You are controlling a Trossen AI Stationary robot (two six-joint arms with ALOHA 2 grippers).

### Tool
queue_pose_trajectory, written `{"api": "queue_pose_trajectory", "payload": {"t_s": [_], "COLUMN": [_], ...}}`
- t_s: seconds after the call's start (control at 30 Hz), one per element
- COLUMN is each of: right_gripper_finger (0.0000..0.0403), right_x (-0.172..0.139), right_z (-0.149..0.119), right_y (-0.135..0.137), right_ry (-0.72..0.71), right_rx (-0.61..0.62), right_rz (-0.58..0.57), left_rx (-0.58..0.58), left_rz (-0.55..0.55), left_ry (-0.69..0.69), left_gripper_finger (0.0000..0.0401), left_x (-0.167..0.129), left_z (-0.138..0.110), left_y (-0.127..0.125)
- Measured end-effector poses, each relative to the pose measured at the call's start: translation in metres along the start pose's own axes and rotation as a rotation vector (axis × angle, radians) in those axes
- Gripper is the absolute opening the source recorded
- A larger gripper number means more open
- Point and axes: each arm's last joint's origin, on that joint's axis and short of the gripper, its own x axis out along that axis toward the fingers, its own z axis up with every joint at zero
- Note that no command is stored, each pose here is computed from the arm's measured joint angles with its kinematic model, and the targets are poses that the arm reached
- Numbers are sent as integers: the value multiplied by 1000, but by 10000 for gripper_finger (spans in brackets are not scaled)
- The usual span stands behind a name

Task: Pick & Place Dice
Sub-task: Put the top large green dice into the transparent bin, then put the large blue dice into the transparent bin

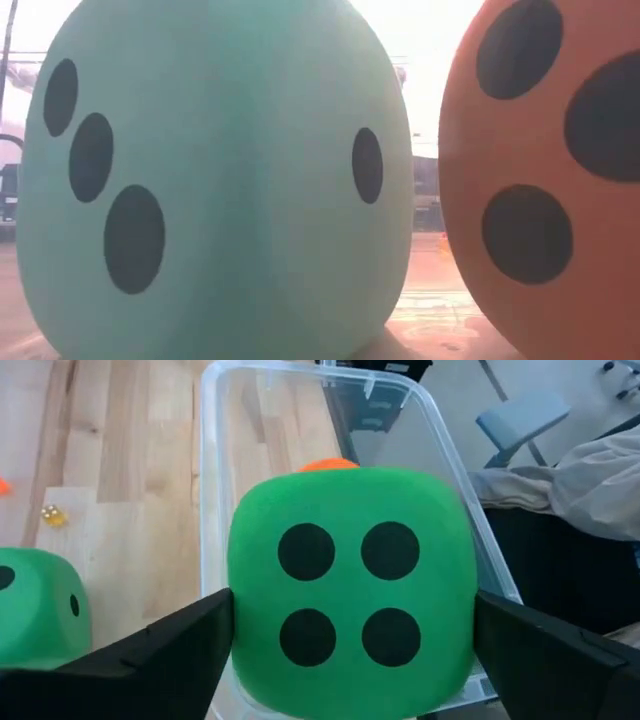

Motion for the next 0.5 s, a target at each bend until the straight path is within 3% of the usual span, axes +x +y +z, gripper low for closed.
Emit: {"api": "queue_pose_trajectory", "payload": {"t_s": [0.5], "right_gripper_finger": [366], "right_x": [0], "right_z": [0], "right_y": [0], "right_ry": [0], "right_rx": [0], "right_rz": [0], "left_rx": [1], "left_rz": [1], "left_ry": [2], "left_gripper_finger": [391], "left_x": [0], "left_z": [0], "left_y": [0]}}
